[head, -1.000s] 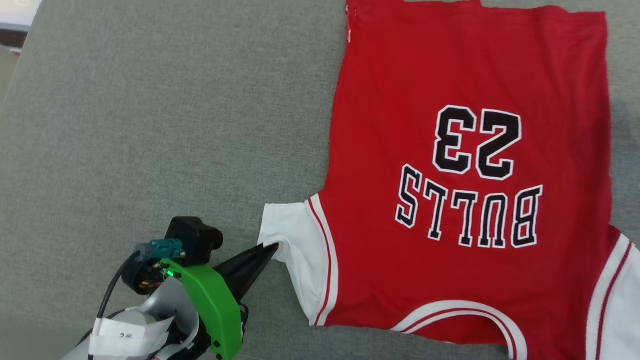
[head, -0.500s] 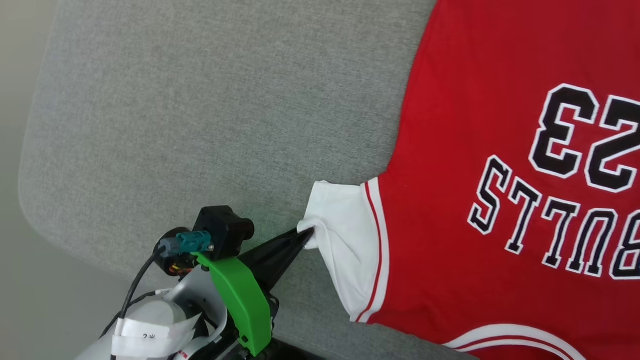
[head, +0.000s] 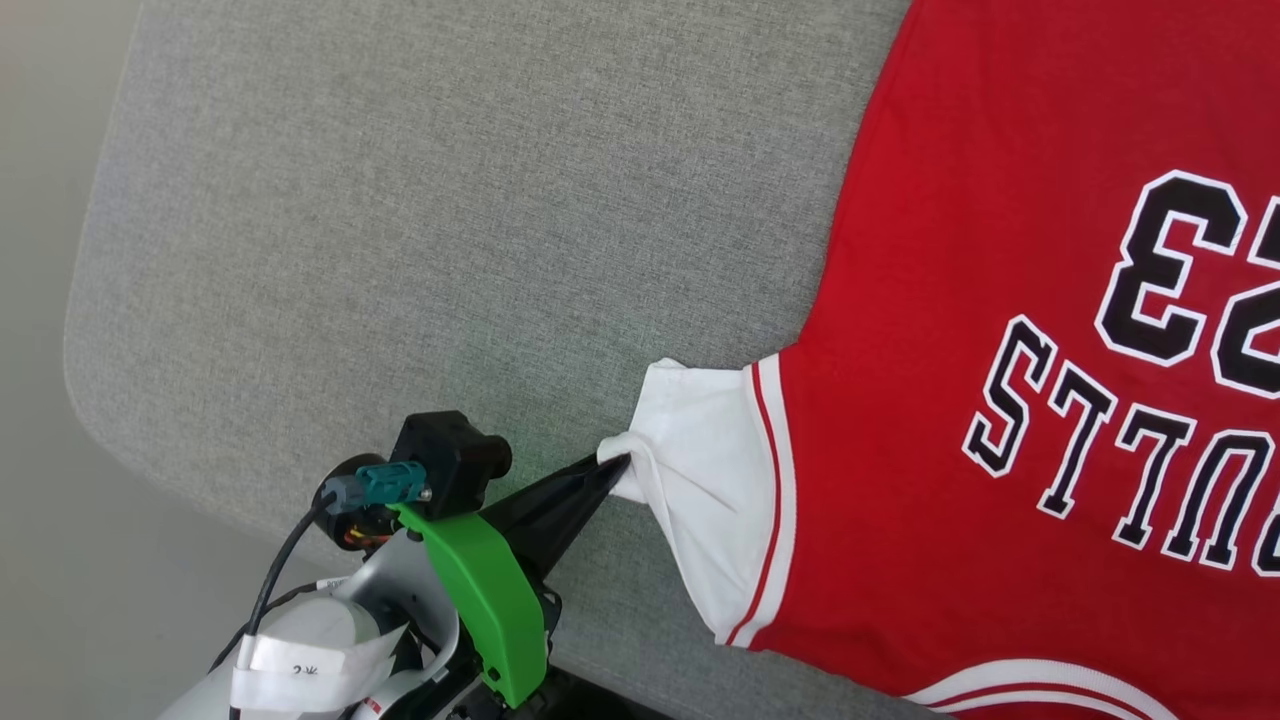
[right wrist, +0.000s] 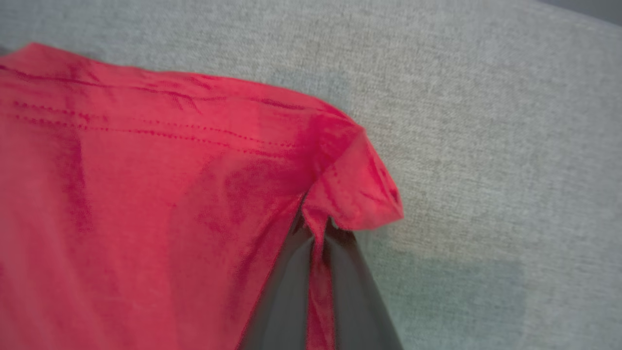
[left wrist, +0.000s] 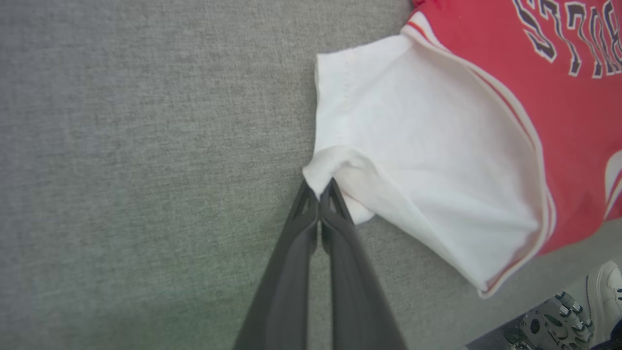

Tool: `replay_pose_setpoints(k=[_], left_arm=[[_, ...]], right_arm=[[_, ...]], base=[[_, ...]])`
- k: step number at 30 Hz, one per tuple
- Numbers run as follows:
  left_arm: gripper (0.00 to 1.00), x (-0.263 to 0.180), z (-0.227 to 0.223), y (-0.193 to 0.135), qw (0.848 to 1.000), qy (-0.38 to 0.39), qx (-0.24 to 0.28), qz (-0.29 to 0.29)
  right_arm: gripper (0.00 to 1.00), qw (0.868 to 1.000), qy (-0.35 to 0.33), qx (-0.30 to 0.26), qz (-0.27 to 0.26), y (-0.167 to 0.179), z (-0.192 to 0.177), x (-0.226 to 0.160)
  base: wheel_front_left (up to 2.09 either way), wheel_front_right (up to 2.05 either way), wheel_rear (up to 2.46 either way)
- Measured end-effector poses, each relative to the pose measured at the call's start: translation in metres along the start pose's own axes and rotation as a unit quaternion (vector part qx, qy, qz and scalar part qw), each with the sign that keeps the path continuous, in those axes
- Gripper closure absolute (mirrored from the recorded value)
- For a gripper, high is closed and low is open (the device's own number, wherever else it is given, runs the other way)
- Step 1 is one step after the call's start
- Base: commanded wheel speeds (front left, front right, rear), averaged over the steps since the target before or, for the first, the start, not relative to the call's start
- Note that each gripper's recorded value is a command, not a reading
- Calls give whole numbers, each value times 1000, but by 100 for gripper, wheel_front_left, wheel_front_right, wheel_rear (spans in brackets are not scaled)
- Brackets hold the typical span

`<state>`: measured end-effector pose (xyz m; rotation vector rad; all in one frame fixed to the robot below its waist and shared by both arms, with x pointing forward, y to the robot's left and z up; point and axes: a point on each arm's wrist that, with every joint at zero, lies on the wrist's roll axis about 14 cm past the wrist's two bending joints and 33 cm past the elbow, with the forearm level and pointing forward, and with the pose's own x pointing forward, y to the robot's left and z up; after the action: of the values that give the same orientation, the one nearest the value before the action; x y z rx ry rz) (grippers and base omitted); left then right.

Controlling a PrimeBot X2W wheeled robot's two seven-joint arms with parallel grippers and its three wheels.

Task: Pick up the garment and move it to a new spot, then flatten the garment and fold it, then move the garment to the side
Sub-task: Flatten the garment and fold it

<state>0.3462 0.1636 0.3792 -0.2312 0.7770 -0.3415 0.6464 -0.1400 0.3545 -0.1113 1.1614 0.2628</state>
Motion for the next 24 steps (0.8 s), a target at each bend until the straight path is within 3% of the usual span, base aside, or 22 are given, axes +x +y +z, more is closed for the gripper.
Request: replay_pose_setpoints(k=[12,24], left_arm=[[100,-8,20,-6,999,-42,-4,-5],[100,-31,19,-21,997,-78,-21,-12]], right_arm=[[100,1000,-3,9,4,-1,-26,-22],[100,999,-6,47,22,-2,-106,-70]], base=[[0,0,0],[0,0,0]])
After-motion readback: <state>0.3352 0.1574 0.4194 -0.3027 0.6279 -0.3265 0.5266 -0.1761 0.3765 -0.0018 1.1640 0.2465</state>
